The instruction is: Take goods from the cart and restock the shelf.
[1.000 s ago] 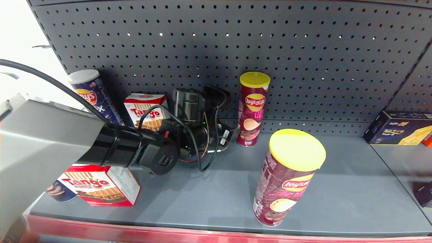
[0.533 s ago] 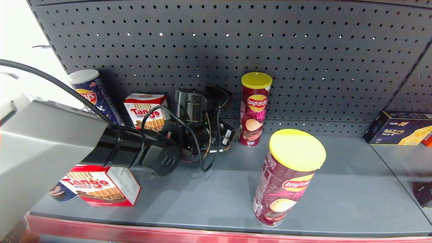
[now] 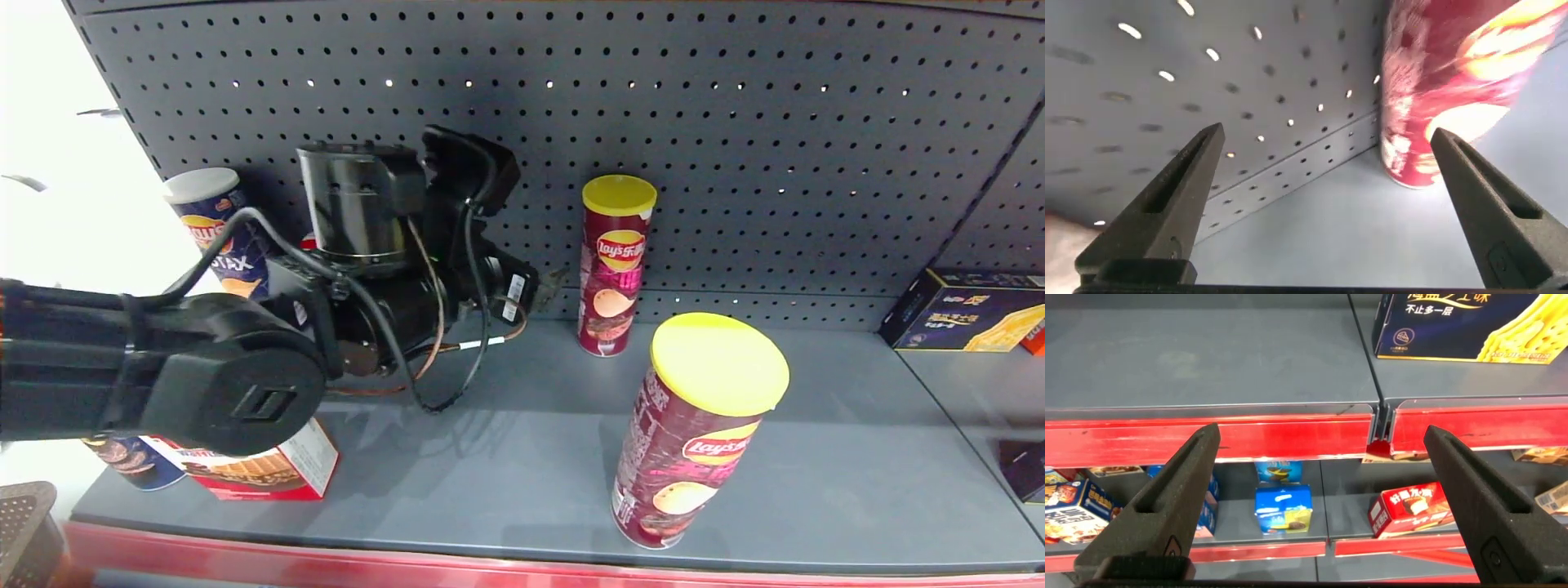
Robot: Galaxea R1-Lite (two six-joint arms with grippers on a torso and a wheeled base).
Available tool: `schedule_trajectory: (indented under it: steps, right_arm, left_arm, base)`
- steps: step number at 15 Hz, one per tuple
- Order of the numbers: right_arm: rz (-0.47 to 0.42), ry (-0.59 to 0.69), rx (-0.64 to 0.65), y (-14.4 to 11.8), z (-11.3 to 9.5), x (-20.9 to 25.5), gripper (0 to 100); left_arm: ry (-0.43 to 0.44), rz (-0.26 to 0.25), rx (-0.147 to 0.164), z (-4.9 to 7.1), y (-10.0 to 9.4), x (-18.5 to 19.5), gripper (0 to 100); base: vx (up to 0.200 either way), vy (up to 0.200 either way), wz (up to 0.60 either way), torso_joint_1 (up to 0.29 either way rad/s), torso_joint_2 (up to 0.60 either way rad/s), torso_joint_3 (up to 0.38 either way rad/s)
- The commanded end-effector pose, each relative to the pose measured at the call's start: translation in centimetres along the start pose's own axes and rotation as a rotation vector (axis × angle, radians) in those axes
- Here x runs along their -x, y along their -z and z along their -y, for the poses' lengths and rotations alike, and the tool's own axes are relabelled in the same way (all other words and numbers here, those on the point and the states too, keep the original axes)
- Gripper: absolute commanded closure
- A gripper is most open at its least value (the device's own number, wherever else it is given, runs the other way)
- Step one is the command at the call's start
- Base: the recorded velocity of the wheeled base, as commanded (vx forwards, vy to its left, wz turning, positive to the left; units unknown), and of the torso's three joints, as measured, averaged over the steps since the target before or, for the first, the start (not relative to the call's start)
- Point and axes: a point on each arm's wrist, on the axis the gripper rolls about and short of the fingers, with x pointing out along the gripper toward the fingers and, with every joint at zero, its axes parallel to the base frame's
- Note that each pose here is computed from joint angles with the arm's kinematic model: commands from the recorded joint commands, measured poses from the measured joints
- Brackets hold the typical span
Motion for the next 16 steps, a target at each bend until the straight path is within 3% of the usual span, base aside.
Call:
schedule_trajectory:
  steps: [1,3,7,11,13,16]
  right_arm:
    - [-0.001,0.000,0.001,0.0,0.0,0.0,0]
    - [-0.001,0.000,0.001,0.0,0.0,0.0,0]
    - [-0.001,0.000,0.001,0.0,0.0,0.0,0]
    - [-0.001,0.000,0.001,0.0,0.0,0.0,0]
    - [-0.001,0.000,0.001,0.0,0.0,0.0,0]
    - [-0.001,0.000,0.001,0.0,0.0,0.0,0]
  left_arm:
    - [0.013,0.107,0.013,-0.5,-3.5,6.3,0]
    - [0.014,0.132,0.015,-1.1,-3.7,10.1,0]
    - [0.065,0.188,0.024,-1.2,-2.0,18.7,0]
    - [0.076,0.251,0.033,-2.0,0.2,24.6,0]
    - [0.042,0.266,0.036,-2.5,2.5,27.2,0]
    - [-0.116,0.252,0.017,-3.2,6.7,30.4,0]
  base:
    - [0.000,0.000,0.00,0.000,0.00,0.000]
    - [0.000,0.000,0.00,0.000,0.00,0.000]
    - [0.000,0.000,0.00,0.000,0.00,0.000]
    - [0.000,0.000,0.00,0.000,0.00,0.000]
    - [0.000,0.000,0.00,0.000,0.00,0.000]
    - [0.000,0.000,0.00,0.000,0.00,0.000]
